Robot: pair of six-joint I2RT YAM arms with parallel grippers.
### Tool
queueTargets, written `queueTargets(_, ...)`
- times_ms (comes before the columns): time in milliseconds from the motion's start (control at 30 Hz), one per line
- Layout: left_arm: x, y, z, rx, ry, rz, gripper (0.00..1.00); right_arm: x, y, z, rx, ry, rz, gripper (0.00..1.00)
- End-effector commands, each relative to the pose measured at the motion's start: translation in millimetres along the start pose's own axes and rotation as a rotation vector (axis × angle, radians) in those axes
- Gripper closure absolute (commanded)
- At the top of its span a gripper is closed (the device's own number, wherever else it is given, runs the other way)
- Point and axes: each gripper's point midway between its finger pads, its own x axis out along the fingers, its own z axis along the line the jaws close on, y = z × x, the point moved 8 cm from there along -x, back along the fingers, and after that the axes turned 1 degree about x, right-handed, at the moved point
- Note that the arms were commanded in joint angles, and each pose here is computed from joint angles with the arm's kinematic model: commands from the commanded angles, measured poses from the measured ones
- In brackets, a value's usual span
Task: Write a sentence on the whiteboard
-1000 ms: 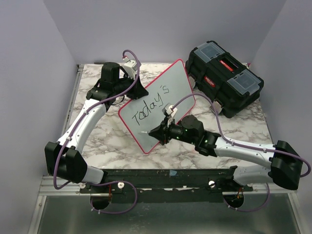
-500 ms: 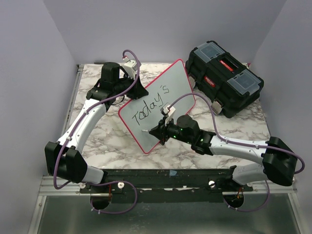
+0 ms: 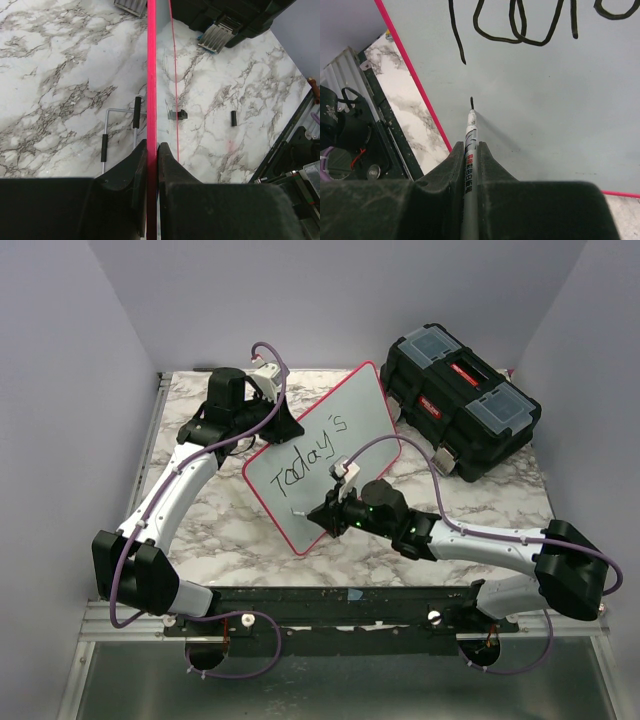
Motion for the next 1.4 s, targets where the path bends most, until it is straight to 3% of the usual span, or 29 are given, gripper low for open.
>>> queueTargets(0, 9.6, 14.5, 7.6, 0.039, -0.025, 0.061, 1.0, -0.3, 8.9, -7.4, 0.009, 0.065, 0.005, 0.99)
queueTargets(800, 7.8, 13.5, 6.5, 0.044, -0.026, 0.055, 1.0, 7.1, -41.3, -10.8, -0.048, 0.215, -0.086, 0.99)
queueTargets(1367, 8.9, 14.3, 8.1, 0.042, -0.034, 0.061, 1.0, 8.3, -0.8, -17.0, -0.05, 0.183, 0.054, 0.99)
